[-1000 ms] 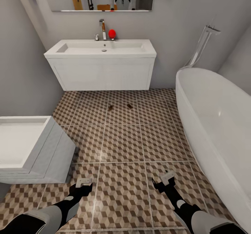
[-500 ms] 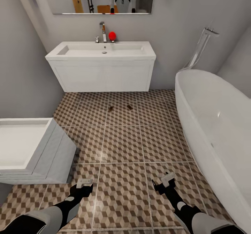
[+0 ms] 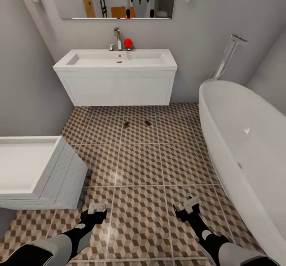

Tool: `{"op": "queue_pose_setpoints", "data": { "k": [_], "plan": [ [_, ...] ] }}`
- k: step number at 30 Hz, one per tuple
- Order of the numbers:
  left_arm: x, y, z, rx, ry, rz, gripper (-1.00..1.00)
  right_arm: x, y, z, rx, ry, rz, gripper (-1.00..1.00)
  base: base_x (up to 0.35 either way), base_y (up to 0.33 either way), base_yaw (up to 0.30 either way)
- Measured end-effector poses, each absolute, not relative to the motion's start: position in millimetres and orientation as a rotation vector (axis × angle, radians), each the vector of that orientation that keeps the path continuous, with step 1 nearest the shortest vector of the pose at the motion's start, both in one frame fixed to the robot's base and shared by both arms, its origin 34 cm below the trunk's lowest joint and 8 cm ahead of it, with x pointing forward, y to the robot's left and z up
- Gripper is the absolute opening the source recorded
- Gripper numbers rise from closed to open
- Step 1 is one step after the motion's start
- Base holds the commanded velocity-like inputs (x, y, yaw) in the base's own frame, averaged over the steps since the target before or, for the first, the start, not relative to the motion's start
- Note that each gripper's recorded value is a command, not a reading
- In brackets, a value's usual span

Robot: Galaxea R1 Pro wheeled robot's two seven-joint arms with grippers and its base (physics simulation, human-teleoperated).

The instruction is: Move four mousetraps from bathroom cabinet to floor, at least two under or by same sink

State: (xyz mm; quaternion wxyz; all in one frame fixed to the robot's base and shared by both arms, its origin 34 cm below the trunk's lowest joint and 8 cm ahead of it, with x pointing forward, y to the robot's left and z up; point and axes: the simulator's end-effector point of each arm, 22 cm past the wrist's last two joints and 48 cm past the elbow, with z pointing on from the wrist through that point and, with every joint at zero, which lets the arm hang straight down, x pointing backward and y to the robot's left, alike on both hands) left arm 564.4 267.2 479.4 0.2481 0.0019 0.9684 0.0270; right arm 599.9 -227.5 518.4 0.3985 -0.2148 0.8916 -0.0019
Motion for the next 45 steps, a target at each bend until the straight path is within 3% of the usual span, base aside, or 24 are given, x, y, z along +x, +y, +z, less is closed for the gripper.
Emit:
{"op": "queue_pose_setpoints", "data": {
  "k": [21, 37, 45],
  "plan": [
    [561.6, 266.8, 509.5, 0.006, 2.641, 0.073, 1.0, 595.4, -229.8, 547.7, -0.543, 2.262, -0.01, 1.0, 0.0, 0.0, 0.0],
    [548.7, 321.7, 530.6, 0.004, 2.652, 0.166, 1.0, 579.2, -306.9, 569.8, -0.462, 2.281, -0.125, 1.0, 0.0, 0.0, 0.0],
    [545.6, 281.9, 537.1, 0.019, 2.661, 0.06, 1.0, 577.2, -305.7, 579.6, -0.418, 2.286, -0.125, 1.0, 0.0, 0.0, 0.0]
  ]
}}
